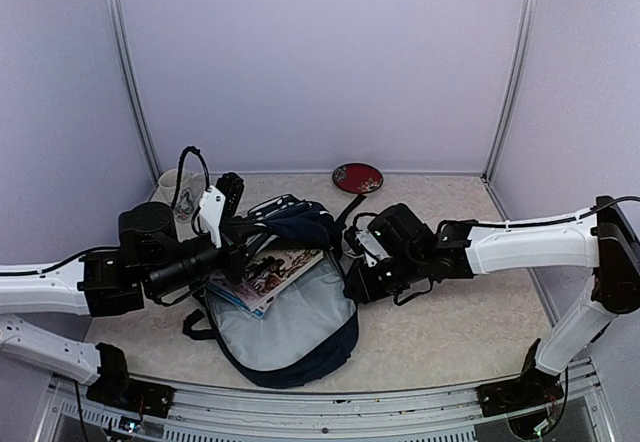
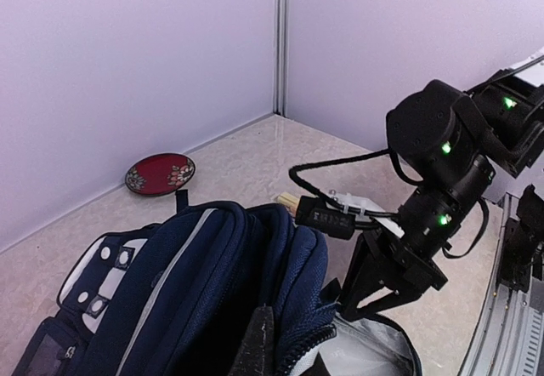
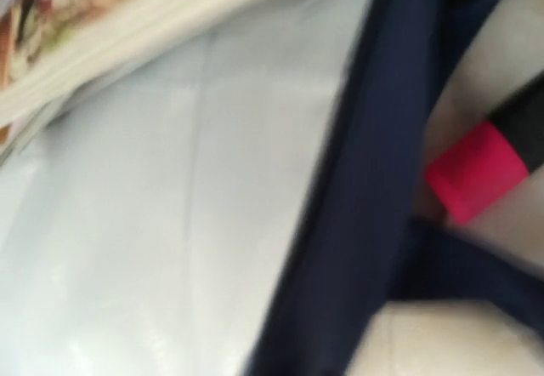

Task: Pack the student bag
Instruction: Adjust the student bag at the center of the board.

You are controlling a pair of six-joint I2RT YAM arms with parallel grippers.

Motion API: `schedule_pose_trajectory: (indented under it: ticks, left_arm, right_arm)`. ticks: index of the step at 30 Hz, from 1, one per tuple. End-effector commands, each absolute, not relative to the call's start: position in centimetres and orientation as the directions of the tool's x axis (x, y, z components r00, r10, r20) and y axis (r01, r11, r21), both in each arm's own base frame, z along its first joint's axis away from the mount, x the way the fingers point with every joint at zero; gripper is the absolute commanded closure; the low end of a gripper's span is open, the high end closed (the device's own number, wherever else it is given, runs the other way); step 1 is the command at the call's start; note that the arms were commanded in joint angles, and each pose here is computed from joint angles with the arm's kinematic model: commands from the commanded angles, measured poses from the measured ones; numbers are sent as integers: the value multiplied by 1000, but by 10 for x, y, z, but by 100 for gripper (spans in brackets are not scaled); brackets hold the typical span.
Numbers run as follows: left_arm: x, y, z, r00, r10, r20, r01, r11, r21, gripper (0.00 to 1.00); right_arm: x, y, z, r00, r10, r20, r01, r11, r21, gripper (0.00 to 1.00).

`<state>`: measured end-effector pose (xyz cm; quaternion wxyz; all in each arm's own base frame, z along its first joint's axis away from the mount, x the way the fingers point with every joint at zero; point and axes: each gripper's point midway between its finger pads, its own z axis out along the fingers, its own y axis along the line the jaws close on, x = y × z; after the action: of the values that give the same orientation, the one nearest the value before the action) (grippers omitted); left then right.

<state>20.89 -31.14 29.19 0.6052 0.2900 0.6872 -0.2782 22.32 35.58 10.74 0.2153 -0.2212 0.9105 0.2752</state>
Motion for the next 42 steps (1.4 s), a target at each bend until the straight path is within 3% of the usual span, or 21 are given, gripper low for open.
schedule_pose_trajectory:
  ticks: [1,3,5,13,17,23,30,42]
  left_arm:
    - [179,-301,330,-24,-22,-999,810,585,-32,100]
    - [171,-290,328,-25,-29,-999,818,573,-37,100]
    - [168,-278,325,-29,-36,-999,813,581,-44,100]
    - [146,-246,343,22,-136,-990,832,552,-58,100]
    - [146,-236,346,20,-133,-991,819,571,-60,100]
    - [147,-234,344,-3,-132,-991,813,576,-79,100]
    - [142,-239,345,1,-128,-992,833,549,-70,100]
    - [138,-232,344,20,-132,-991,835,547,-56,100]
  right_arm:
    - [222,357,128,-775,-302,-555,-577,698,425,65]
    - [216,363,142,-747,-306,-589,-620,639,454,55]
    - [211,369,159,-707,-305,-638,-672,570,472,51]
    - [195,378,175,-544,-326,-773,-831,334,445,79]
    - [185,386,179,-462,-340,-819,-886,221,408,84]
    - [206,399,157,-377,-389,-841,-920,266,289,95]
    - [209,402,133,-277,-466,-840,-951,257,171,94]
    - [215,408,130,-44,-475,-879,-995,99,-3,86]
